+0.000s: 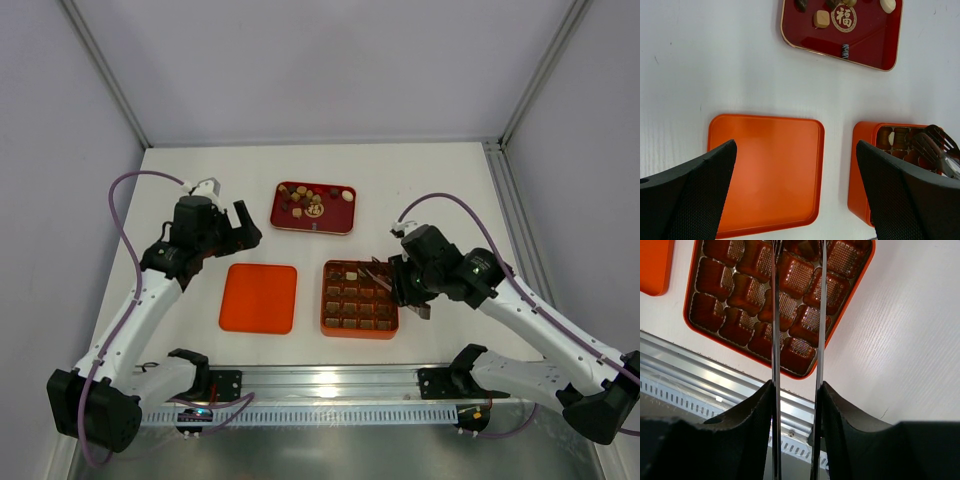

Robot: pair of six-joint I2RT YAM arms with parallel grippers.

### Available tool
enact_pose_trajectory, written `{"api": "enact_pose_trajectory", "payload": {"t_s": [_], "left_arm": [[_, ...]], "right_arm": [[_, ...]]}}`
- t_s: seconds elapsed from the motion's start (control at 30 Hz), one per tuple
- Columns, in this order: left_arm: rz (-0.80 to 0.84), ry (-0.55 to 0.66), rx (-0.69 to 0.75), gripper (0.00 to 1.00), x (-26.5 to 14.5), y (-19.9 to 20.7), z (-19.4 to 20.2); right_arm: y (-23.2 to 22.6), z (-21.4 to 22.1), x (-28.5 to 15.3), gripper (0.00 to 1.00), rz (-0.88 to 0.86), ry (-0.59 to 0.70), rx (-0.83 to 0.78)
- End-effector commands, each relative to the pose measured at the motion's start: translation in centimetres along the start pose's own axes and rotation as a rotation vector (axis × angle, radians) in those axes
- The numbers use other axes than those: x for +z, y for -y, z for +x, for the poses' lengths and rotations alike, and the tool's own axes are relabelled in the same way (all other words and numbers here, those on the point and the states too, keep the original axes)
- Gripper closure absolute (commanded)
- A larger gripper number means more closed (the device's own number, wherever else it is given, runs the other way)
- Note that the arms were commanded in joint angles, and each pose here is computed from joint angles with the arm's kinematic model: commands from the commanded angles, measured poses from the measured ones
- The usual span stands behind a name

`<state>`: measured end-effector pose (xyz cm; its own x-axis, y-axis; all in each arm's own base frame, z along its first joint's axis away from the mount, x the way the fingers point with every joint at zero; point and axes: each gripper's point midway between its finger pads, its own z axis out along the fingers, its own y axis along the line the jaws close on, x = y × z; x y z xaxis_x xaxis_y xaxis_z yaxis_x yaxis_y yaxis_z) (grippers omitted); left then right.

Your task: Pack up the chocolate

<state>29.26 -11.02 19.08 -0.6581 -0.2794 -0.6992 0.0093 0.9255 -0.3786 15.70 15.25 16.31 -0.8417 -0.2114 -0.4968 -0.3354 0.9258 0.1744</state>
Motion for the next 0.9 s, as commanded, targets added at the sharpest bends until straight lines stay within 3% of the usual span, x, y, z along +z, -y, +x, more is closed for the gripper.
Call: {"api": "enact_pose_trajectory", "payload": {"t_s": [0.0,0.3,0.63,0.87], "left_arm": [[0.016,0.010,0.014,0.00,0.1,0.2,-0.3],[0.022,0.012,0.013,0.00,0.0,0.4,-0.4],[0.021,0.009,0.012,0.00,0.1,0.3,-0.3],[0.027,0.011,0.014,0.00,0.0,0.5,-0.4]], "right_arm": [[-0.3,-1.6,-1.1,0.56,-0.008,0.070,-0.006],[-2.4,-8.8,-1.7,0.56,-0.009,0.183,-0.071],[-2.9,-20.6,4.0,0.56,0.059,0.225,-0.107],[-1.8,-24.2,9.2,0.56,0.086,0.173,-0.090]]}}
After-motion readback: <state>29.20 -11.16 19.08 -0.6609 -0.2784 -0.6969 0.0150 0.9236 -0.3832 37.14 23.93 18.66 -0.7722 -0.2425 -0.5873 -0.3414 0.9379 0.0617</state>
